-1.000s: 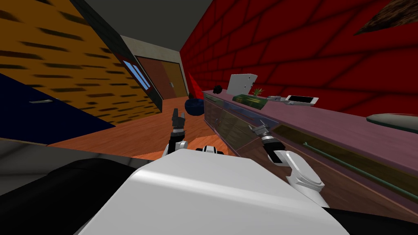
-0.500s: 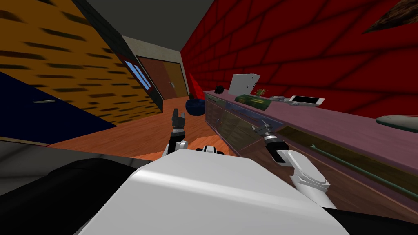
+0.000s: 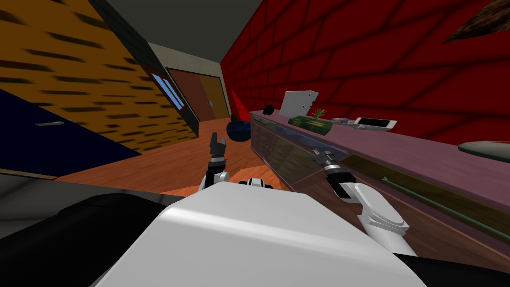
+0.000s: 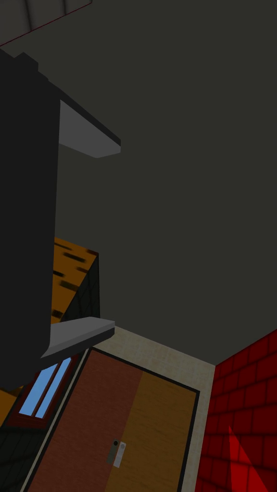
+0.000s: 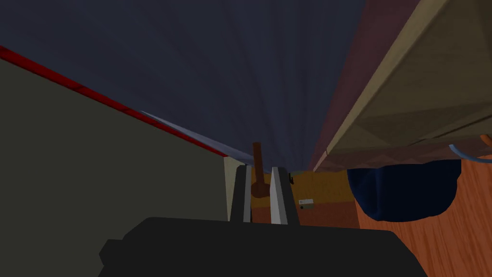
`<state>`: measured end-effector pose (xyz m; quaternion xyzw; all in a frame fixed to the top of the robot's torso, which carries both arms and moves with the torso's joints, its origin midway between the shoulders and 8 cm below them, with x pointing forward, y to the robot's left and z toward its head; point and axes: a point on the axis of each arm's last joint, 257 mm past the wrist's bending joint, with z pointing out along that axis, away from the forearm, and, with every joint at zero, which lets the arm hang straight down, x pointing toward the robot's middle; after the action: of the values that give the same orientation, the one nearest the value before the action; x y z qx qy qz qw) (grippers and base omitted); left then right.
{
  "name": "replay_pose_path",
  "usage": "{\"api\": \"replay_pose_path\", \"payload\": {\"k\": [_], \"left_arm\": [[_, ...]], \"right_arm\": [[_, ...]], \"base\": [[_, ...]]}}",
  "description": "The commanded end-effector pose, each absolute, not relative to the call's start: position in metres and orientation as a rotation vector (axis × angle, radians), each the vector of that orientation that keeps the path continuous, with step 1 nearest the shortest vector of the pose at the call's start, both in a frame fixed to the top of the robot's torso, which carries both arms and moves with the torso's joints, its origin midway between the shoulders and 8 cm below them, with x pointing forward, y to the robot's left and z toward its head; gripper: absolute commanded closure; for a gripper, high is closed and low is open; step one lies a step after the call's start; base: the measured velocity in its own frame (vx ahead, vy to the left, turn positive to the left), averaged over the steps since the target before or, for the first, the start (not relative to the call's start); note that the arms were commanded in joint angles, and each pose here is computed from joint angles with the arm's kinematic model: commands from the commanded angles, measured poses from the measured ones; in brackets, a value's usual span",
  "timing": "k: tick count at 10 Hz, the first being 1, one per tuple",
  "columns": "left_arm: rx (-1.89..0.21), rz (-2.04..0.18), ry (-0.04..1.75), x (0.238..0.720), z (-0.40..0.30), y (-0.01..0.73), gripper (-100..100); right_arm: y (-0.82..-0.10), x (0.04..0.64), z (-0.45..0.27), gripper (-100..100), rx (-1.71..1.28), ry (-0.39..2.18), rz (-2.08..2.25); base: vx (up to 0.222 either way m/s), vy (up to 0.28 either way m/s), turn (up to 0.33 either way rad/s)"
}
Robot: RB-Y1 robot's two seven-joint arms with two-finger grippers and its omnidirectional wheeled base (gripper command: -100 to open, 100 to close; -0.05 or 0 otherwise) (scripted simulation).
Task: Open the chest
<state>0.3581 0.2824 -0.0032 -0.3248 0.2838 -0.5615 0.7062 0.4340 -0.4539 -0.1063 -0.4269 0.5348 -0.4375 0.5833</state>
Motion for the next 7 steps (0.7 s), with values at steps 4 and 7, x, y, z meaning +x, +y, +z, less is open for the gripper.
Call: {"api": "replay_pose_path", "payload": {"k": [4,7], "left_arm": [[-0.722,-1.247,0.631,0.358,-0.003,0.282,0],[-0.722,-1.247,0.631,0.358,-0.003,0.283,0]], "right_arm": [[-0.457,0.430,-0.097,-100,-1.009,1.245,-1.003],[-0.465,0.429,-0.080,-100,-1.016,1.238,-0.997]], "base": [[-0.085,0.119,-0.033],[0.030,0.044,-0.044]]}}
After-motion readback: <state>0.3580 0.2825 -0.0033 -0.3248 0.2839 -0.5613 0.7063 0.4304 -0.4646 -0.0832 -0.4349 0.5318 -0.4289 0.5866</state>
